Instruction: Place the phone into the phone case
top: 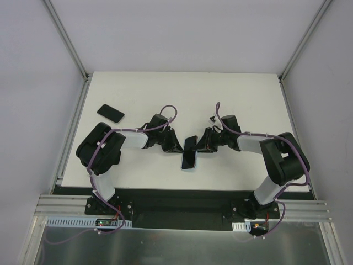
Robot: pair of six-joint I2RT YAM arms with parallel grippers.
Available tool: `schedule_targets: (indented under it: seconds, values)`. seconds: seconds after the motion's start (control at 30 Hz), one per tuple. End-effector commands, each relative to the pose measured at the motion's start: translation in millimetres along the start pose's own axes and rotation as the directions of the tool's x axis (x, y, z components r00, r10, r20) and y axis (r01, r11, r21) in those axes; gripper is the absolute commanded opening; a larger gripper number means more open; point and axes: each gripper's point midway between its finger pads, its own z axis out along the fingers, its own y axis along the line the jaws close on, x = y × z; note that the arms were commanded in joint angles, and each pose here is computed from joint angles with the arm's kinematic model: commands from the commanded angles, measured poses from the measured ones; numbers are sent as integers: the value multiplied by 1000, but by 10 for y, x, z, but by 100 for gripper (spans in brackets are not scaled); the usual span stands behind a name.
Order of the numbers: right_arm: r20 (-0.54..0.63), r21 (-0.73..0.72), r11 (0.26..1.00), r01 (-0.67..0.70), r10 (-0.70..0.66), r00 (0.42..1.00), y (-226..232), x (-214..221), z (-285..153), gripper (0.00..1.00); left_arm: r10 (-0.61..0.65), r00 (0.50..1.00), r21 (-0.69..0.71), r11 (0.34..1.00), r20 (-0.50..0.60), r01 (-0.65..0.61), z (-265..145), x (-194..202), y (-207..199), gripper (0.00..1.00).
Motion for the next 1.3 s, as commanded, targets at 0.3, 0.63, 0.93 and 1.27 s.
schedule_targets:
  seconds: [0.3, 0.63, 0.93, 1.27]
  values:
    - [-59, -47, 995, 89, -92, 994, 68, 58, 47, 29, 4, 998, -2, 1000, -57, -4, 44, 198, 7, 9]
    - [-80, -58, 995, 80, -85, 993, 83, 134, 43, 43, 3, 998, -5, 1000, -57, -3, 41, 205, 17, 8]
    - [-113, -73, 995, 67, -75, 991, 109, 380, -33, 51, 2, 998, -4, 1000, -56, -2, 54, 195, 14, 8]
    - [-129, -57, 997, 44, -51, 990, 32, 513, -53, 40, 0, 998, -7, 1000, -56, -1, 48, 204, 25, 9]
